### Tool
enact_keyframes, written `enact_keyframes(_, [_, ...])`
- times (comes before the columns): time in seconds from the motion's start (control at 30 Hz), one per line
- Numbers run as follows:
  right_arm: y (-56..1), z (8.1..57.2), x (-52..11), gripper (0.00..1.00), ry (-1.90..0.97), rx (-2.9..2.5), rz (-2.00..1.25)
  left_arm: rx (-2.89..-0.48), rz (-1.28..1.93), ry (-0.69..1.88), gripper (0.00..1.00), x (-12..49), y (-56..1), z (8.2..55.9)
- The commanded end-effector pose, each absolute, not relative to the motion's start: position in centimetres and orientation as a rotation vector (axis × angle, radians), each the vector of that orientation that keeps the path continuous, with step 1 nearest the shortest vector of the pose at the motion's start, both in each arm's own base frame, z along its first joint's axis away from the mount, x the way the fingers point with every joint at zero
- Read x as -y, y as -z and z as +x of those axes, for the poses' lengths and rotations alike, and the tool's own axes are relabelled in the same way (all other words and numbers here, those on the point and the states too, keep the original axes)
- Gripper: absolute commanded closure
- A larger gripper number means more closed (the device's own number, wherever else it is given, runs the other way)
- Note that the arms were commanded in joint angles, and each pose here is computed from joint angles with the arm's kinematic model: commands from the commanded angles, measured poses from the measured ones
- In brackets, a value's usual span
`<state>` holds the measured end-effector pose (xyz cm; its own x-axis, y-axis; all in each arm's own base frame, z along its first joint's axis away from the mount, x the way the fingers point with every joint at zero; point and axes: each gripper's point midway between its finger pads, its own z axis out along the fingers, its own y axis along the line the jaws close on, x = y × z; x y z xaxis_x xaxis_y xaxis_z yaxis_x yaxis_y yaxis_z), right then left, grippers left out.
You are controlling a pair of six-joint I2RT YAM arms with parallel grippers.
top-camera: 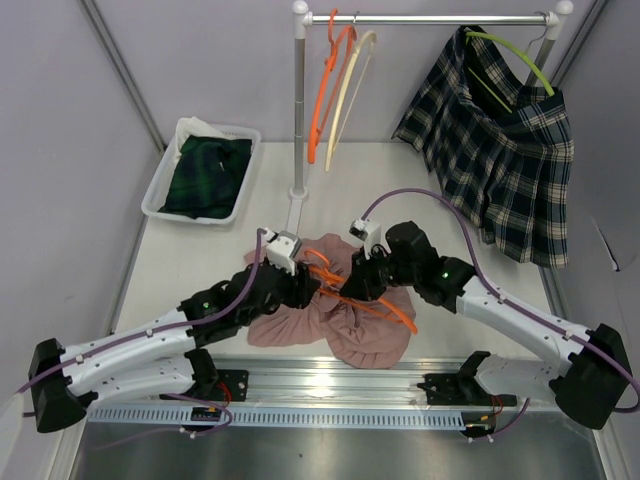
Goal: Place the skirt on the hanger
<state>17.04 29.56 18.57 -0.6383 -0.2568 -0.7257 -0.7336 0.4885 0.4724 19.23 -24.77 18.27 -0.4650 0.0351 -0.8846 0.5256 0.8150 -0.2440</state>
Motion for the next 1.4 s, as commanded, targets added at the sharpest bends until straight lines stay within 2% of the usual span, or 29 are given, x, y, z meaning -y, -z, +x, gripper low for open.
enact_keyframes(0.0, [-19.9,18.1,-30.6,1.00,-1.081,-2.084,-0.792,-1.888,0.396,0.693,0.45,25.5,-20.7,19.2])
enact_keyframes(0.53, [-19.9,18.4,-30.9,1.00,-1.072,-2.099,-0.789,-1.742,0.264,0.864,0.41,27.0,-22.4,19.3])
enact_keyframes(1.03, [-20.0,18.3,-31.0,1.00,-1.074,-2.104,-0.799,-1.699,0.167,0.809,0.41,27.7,-21.9,21.6])
enact_keyframes(1.2, [-20.1,18.3,-30.9,1.00,-1.069,-2.104,-0.799,-1.701,0.167,0.815,0.49,28.2,-21.4,21.7])
enact_keyframes(1.23, [-20.1,18.3,-30.9,1.00,-1.067,-2.103,-0.798,-1.702,0.171,0.821,0.56,28.4,-21.4,21.7])
enact_keyframes(1.37, [-20.3,18.3,-30.8,1.00,-1.066,-2.103,-0.793,-1.711,0.174,0.822,0.71,28.5,-21.0,21.6])
